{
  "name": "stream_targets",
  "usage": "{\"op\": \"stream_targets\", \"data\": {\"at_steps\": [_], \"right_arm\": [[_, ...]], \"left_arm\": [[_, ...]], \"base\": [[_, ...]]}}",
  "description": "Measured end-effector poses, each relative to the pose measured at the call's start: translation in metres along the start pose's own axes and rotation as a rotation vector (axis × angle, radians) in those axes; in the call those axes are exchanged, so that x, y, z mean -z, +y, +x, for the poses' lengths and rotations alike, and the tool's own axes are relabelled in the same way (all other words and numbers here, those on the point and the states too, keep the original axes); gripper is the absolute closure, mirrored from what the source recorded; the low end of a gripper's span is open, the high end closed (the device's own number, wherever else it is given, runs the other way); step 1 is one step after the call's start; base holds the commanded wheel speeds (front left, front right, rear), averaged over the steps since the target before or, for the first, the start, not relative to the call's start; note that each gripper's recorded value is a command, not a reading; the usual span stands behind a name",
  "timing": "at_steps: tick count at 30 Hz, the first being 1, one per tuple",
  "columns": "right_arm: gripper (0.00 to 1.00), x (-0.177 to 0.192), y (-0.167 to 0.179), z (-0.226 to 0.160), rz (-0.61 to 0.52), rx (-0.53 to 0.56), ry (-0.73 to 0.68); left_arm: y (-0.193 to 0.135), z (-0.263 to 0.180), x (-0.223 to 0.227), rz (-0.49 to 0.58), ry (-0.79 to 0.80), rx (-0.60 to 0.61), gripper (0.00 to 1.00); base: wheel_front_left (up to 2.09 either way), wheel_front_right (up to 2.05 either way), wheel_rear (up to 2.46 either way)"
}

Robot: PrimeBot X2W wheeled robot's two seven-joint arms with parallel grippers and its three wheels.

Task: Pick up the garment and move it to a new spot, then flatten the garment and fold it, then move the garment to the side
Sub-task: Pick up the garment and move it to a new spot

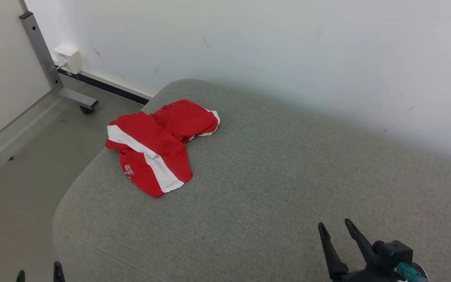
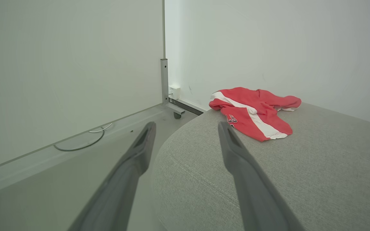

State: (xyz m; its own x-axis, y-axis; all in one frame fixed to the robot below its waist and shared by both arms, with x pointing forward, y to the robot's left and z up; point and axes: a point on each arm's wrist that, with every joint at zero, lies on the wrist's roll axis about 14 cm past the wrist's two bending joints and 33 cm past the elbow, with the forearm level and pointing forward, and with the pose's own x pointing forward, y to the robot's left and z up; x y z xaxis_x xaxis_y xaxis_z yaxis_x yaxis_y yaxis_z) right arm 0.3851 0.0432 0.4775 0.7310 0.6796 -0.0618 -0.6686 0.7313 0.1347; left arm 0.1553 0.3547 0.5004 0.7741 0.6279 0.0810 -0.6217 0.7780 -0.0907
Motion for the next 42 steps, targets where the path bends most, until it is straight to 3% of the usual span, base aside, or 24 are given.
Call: {"op": "stream_targets", "data": {"at_steps": [12,19,25,32,36,42], "right_arm": [[0.0,0.002,-0.007,-0.004,0.012,0.024,-0.005],[0.0,-0.017,-0.013,0.013,-0.026,-0.002,-0.038],[0.0,-0.03,-0.027,0.028,-0.033,-0.003,-0.072],[0.0,-0.032,-0.067,0.025,-0.019,0.082,-0.099],[0.0,-0.025,-0.097,0.015,-0.004,0.159,-0.101],[0.0,-0.004,-0.133,-0.007,0.034,0.282,-0.078]], "left_arm": [[-0.002,0.02,0.0,-0.035,0.002,0.015,0.0],[-0.005,0.079,-0.032,-0.244,0.004,0.008,0.0],[-0.011,0.141,-0.064,-0.312,0.012,0.029,0.0],[-0.037,0.206,-0.057,-0.46,0.203,0.061,0.0],[-0.047,0.24,-0.055,-0.444,0.264,0.057,0.0],[-0.083,0.271,-0.009,-0.383,0.457,0.081,0.0]], "base": [[0.0,0.0,0.0],[0.0,0.0,0.0],[0.0,0.0,0.0],[0.0,0.0,0.0],[0.0,0.0,0.0],[0.0,0.0,0.0]]}}
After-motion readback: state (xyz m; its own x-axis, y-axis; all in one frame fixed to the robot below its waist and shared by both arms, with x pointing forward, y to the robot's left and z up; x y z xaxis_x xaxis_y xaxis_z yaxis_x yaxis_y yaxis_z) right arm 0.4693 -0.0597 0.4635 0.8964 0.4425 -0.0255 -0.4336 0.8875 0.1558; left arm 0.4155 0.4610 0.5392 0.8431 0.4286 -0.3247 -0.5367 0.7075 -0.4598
